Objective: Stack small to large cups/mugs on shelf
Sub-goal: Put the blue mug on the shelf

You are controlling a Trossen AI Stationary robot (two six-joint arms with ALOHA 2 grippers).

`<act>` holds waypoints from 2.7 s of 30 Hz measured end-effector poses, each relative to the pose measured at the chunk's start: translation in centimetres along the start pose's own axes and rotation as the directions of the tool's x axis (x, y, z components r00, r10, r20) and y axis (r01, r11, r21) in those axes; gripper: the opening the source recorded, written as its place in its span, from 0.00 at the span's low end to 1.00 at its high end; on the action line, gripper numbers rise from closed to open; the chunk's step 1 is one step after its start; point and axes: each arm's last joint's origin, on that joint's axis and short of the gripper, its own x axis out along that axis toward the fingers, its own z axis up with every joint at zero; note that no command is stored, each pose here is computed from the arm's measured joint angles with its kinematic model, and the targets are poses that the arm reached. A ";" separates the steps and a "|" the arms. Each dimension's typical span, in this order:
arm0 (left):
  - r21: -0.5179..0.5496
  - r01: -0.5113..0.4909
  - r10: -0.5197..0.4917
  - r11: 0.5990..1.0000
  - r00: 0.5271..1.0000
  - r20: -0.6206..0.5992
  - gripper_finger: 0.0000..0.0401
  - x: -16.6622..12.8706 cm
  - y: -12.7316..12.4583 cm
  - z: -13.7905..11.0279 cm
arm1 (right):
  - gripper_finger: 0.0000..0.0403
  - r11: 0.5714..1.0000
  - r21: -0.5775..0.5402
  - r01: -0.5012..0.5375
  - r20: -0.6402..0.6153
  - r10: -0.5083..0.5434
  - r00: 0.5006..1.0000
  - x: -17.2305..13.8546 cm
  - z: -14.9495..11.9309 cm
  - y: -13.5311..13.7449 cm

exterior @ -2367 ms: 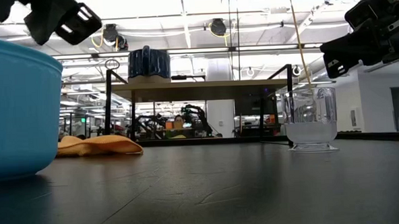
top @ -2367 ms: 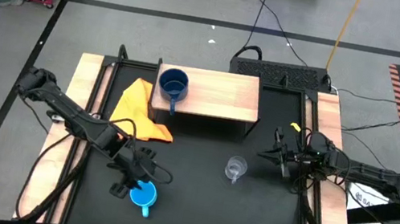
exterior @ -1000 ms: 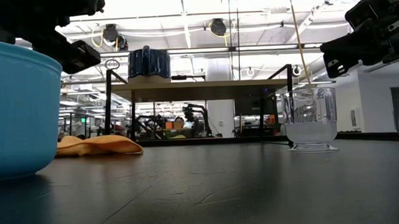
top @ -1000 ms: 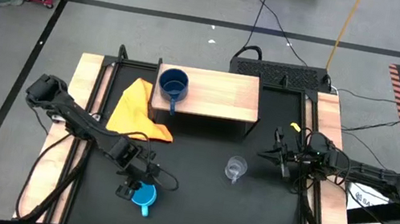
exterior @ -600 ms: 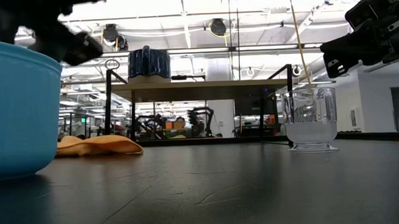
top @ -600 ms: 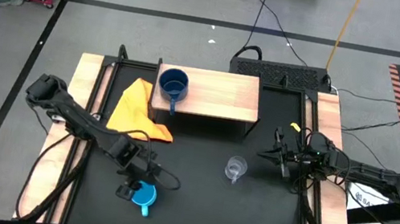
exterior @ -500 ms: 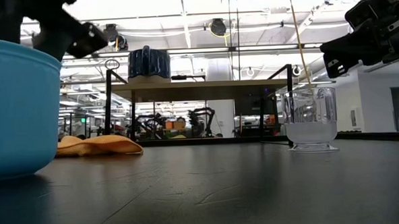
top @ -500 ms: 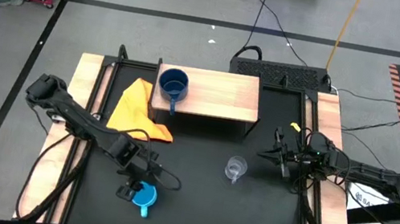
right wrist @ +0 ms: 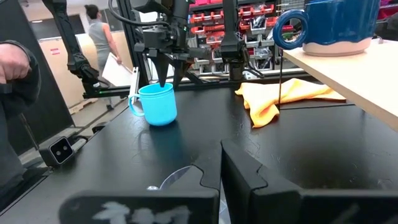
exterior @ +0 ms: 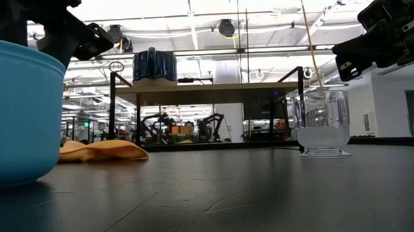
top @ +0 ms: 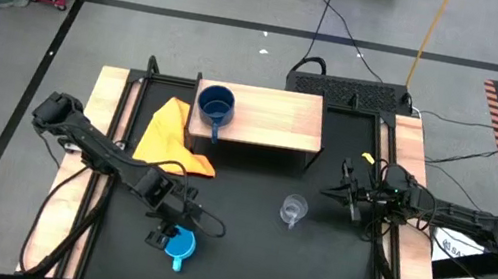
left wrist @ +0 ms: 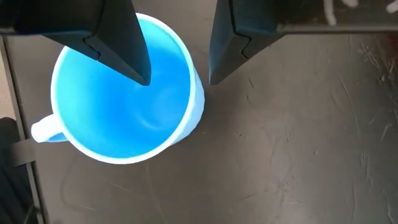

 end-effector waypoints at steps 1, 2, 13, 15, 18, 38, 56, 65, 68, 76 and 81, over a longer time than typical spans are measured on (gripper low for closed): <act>0.000 0.000 0.000 1.000 1.000 0.003 0.41 0.0 0.0 0.0 | 0.00 1.000 0.000 0.000 0.000 0.000 1.000 0.0 0.0 0.0; 0.001 0.000 0.000 1.000 1.000 0.004 0.41 0.0 0.0 0.0 | 0.00 1.000 0.000 0.000 0.000 0.000 1.000 0.0 0.0 0.0; 0.039 -0.041 0.041 0.998 0.999 0.017 0.41 0.0 -0.1 0.1 | 0.00 1.000 0.000 0.000 0.000 0.000 1.000 0.0 0.0 0.0; 0.038 -0.039 0.039 0.999 0.999 0.019 0.41 0.0 -0.1 0.1 | 0.00 1.000 0.000 0.000 0.000 0.000 1.000 0.0 0.0 0.0; 0.035 -0.020 0.019 0.999 1.000 0.014 0.41 0.0 -0.2 0.1 | 0.00 1.000 0.000 0.000 0.000 0.000 1.000 0.0 0.0 0.0; 0.052 -0.006 0.004 0.999 1.000 0.029 0.41 0.4 -0.7 0.2 | 0.00 1.000 0.012 0.000 0.000 0.000 1.000 0.0 0.0 0.0; 0.074 -0.026 0.024 0.997 0.999 0.034 0.41 0.4 -0.6 0.2 | 0.00 1.000 0.011 0.000 0.000 0.000 1.000 0.0 0.0 0.0; 0.073 -0.026 0.024 0.997 0.999 0.026 0.41 1.4 -0.2 -0.5 | 0.00 1.000 0.012 0.000 0.000 0.000 1.000 0.0 0.0 0.0; 0.068 -0.027 0.026 0.997 0.999 0.020 0.41 1.7 -0.1 -0.7 | 0.00 1.000 0.011 0.000 0.000 0.000 1.000 0.0 0.0 0.0; 0.071 -0.026 0.025 0.997 0.999 0.022 0.41 1.7 -0.1 -0.7 | 0.00 1.000 0.011 -0.001 0.000 0.001 1.000 0.0 0.0 0.0; 0.078 -0.026 0.025 0.997 0.999 0.022 0.39 1.7 -0.1 -0.7 | 0.00 1.000 0.011 -0.001 0.001 0.001 1.000 0.0 0.0 0.0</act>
